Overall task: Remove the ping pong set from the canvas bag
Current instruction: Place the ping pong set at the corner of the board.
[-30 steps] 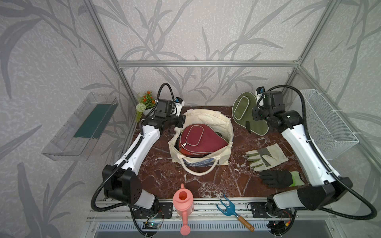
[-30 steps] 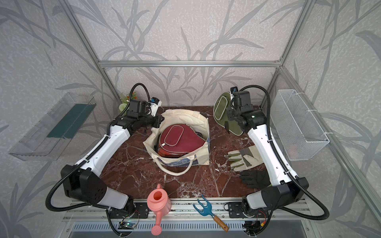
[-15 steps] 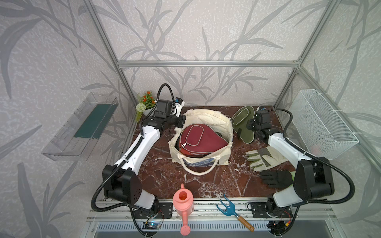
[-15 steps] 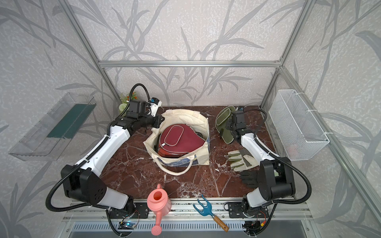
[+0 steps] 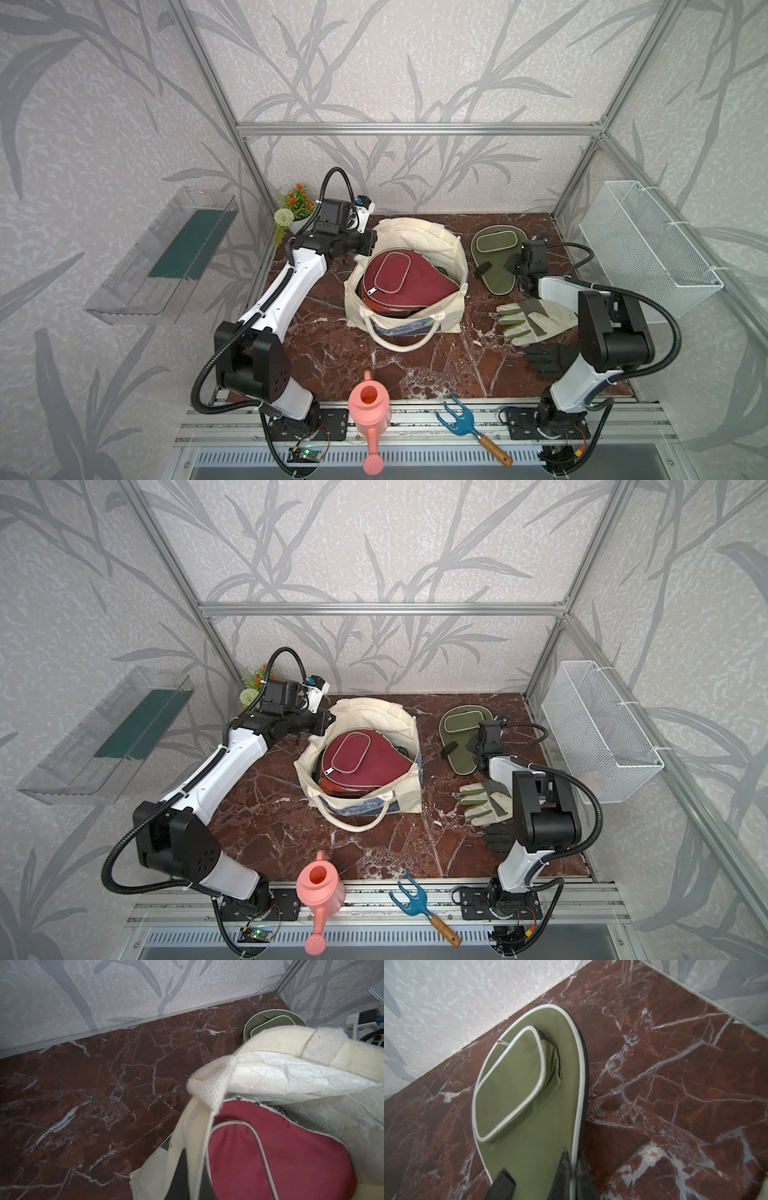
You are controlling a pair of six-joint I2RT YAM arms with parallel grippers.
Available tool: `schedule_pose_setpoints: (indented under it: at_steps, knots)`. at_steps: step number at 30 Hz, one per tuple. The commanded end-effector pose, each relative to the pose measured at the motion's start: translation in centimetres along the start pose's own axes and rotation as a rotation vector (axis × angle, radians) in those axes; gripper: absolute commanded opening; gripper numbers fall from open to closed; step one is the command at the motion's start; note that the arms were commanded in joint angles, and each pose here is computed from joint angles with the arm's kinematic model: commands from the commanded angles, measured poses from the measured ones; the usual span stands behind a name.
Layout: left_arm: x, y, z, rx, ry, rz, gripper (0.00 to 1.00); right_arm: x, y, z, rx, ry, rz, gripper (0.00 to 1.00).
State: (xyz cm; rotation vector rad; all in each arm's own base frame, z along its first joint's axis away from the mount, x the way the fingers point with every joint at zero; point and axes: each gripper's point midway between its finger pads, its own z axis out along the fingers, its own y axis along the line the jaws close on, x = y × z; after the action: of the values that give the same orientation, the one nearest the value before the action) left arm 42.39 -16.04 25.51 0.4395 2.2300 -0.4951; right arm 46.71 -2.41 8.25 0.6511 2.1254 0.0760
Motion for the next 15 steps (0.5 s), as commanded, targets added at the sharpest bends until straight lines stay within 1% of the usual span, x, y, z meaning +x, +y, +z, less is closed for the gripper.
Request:
schedule_pose_setpoints:
  at_steps: [1,7,15]
  knots:
    - [0.3,0.0,0.5,0.006,0.029,0.0,0.0,-2.5,0.1,0.9,0.012,-0.057,-0.007,0.0]
    - [0.3,0.2,0.9,0.0,0.039,0.01,0.0,-3.0,-1.4,2.4,0.138,-0.001,-0.085,0.0]
    - [0.2,0.3,1.2,0.0,0.051,0.025,0.0,-4.1,-3.6,3.7,0.275,-0.007,-0.191,0.0]
